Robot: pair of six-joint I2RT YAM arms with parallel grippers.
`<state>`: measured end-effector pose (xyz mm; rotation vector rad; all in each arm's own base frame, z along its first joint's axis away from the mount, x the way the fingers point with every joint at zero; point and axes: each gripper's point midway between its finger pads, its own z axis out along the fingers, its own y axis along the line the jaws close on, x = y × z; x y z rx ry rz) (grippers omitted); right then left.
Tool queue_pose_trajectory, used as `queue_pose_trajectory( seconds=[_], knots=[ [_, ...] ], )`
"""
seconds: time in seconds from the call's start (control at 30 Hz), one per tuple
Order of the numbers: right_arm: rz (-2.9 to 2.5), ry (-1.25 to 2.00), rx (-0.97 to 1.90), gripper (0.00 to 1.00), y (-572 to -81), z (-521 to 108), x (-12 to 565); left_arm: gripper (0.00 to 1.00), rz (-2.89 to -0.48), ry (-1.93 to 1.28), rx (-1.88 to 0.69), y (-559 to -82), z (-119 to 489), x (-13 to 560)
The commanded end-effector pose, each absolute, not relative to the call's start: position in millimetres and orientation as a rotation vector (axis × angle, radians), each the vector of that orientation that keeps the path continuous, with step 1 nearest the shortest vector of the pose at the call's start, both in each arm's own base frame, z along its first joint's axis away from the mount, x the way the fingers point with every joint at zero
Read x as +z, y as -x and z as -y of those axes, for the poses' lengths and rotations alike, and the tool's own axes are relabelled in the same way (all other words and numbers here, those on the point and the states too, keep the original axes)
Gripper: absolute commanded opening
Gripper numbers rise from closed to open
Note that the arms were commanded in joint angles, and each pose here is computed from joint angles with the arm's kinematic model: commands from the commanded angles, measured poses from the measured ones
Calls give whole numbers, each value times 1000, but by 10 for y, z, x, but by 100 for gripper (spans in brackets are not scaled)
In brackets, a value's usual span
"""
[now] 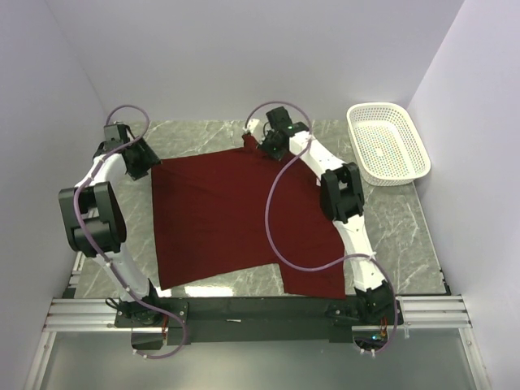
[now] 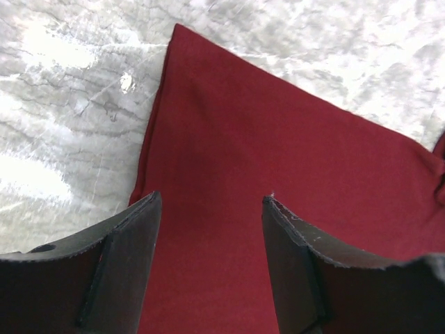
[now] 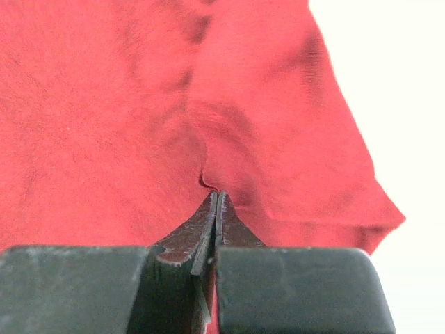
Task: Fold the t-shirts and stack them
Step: Flatten the tshirt out
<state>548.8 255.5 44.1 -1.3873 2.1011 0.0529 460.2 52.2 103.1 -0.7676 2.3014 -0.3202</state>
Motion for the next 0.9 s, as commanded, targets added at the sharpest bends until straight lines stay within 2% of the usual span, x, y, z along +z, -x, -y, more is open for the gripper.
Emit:
queue_pose_trajectory(
  seconds=[0.0, 0.2, 0.4, 0.67, 0.73, 0.87],
  knots=[
    [-1939, 1166, 132, 0, -5720, -2543, 1556, 65, -2265, 748, -339, -4792, -555, 1124],
    [-1921, 1095, 220, 0, -5677, -2563, 1779, 64, -2315, 787, -286, -4921, -660, 826],
    [-1922, 1042, 254, 0, -5714, -2524, 1870, 61, -2302, 810, -248, -5052, -788, 772],
    [-1929, 1044, 266, 0, -5687, -2496, 1881, 50, -2293, 797, -203, -5332, -980, 768],
    [-1928, 1044, 269, 0, -5671, -2503, 1892, 44, -2314, 789, -232, -5416, -956, 708],
    [-1927, 1040, 265, 0, -5674, -2481, 1904, 40, -2343, 795, -259, -5476, -931, 583]
  ],
)
